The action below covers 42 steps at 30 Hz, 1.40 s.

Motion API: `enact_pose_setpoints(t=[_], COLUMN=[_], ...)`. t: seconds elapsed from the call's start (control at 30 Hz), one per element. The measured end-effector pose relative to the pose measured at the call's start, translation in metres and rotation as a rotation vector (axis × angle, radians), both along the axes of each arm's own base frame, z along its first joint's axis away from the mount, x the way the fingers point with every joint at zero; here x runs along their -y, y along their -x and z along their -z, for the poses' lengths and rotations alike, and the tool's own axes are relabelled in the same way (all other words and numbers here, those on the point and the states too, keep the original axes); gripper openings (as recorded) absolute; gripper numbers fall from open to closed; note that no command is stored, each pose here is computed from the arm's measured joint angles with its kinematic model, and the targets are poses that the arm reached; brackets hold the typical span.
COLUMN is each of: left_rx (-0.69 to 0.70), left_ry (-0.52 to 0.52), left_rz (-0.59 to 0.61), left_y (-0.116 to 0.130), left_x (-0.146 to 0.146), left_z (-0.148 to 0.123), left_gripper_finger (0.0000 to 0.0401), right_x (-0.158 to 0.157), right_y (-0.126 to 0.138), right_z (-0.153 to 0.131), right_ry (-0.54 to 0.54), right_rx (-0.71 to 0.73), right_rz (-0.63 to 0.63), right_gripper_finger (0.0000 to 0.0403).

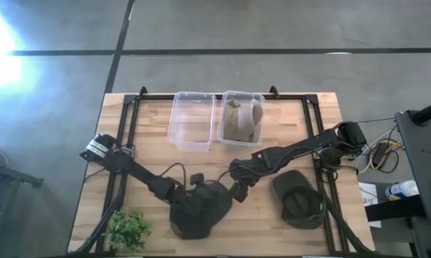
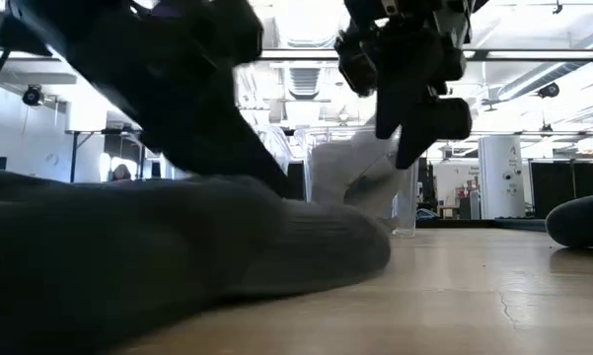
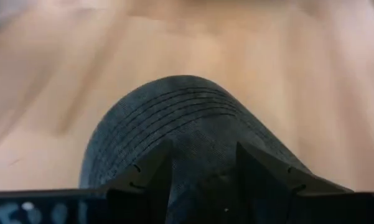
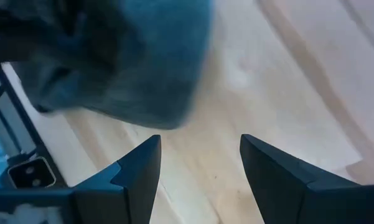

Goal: Pick & Place hat
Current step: Put the left dark green cap into the left transparent bin

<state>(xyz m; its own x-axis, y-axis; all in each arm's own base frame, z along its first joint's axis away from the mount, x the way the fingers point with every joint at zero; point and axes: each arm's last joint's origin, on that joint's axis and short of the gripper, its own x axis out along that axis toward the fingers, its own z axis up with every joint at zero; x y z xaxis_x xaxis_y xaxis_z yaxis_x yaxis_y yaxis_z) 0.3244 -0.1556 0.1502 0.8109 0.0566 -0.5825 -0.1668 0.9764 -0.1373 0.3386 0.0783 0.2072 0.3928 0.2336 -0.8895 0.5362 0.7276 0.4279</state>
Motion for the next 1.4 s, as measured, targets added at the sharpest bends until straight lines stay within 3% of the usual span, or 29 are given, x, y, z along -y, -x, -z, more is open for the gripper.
enact_pose_setpoints(t=[0.1,0.3,0.5,0.7,1.13,1.4], left_rx=[-0.008,0.053,-0.014,-0.134,-0.289,-0.281], left_ry=[-0.053,-0.106,0.064,0.201,0.264,0.253], left_rz=[0.115,0.098,-0.009,0.011,0.022,0.018], left_y=[0.006,0.027,0.055,0.061,0.039,0.025], left_x=[-0.002,-0.015,-0.024,-0.014,0.008,0.007], left_z=[-0.016,-0.067,-0.091,-0.08,-0.019,0.004], left_gripper_finger=[0.0172,0.0172,0.0172,0.0172,0.0172,0.0172], right_x=[0.0,-0.002,-0.002,0.002,-0.012,-0.01], right_y=[0.004,0.002,0.002,0.014,0.013,-0.002], right_z=[0.008,0.026,0.04,0.058,0.069,0.089], right_ry=[-0.023,-0.16,-0.235,-0.187,-0.158,-0.289], right_rx=[-0.028,0.082,0.208,0.17,0.233,0.333], right_rz=[0.026,0.09,0.161,0.198,0.224,0.189], right_gripper_finger=[0.0215,0.0215,0.0215,0.0215,0.0215,0.0215])
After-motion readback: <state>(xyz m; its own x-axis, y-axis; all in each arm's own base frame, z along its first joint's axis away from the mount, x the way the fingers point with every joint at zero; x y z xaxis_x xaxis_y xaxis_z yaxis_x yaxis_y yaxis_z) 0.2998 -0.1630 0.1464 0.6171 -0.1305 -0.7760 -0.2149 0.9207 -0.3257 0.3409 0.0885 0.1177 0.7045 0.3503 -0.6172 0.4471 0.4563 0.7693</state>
